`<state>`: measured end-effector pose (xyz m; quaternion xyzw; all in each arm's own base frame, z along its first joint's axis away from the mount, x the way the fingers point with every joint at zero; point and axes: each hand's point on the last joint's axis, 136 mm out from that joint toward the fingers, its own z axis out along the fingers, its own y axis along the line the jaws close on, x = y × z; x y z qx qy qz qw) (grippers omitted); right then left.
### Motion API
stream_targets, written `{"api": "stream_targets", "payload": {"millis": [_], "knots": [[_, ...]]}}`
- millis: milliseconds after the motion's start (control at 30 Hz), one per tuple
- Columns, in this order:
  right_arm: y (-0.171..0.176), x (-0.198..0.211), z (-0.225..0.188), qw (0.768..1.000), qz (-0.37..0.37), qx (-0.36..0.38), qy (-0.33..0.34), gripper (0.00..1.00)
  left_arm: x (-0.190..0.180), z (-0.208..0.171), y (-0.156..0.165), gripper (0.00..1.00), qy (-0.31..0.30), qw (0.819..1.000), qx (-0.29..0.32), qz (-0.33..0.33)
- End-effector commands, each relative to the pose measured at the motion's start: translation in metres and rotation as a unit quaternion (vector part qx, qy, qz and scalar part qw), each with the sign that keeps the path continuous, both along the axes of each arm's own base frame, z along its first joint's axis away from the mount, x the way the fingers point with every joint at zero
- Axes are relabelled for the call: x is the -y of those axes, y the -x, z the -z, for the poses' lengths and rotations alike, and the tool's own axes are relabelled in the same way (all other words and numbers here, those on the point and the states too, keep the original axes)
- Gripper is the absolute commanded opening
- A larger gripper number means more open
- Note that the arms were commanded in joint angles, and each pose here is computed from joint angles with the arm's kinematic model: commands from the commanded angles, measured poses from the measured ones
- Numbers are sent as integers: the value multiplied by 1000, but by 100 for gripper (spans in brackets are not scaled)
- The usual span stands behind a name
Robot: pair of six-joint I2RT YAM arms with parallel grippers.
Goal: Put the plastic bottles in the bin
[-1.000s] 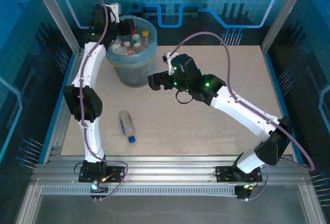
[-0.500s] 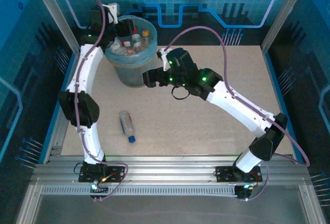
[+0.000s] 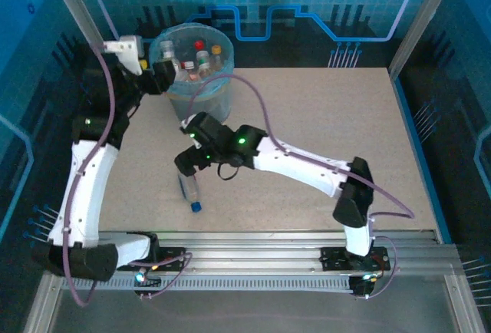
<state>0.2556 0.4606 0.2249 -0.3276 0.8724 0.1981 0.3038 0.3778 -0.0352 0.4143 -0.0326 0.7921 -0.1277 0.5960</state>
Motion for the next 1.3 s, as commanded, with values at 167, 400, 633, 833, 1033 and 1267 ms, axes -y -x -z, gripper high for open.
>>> {"api": "stream_targets", "payload": {"millis": [167,400,633,833,1033,1267], "knots": [[3,-26,67,996,6,-54,65,97,-45,71,55,78,-26,991,-57,-121],[-2,-38,107,993,14,-77,92,99,-63,84,69,83,-43,984,-48,-167],[4,-34,166,982,21,-121,143,98,-72,80,78,85,-63,980,-34,-188],[5,-35,205,974,28,-158,159,91,-73,77,79,87,-80,979,-25,-186],[0,-20,215,970,41,-158,179,77,-68,69,64,87,-91,980,-17,-177],[-6,-5,202,971,47,-156,172,63,-65,59,53,87,-85,982,-9,-171]]}}
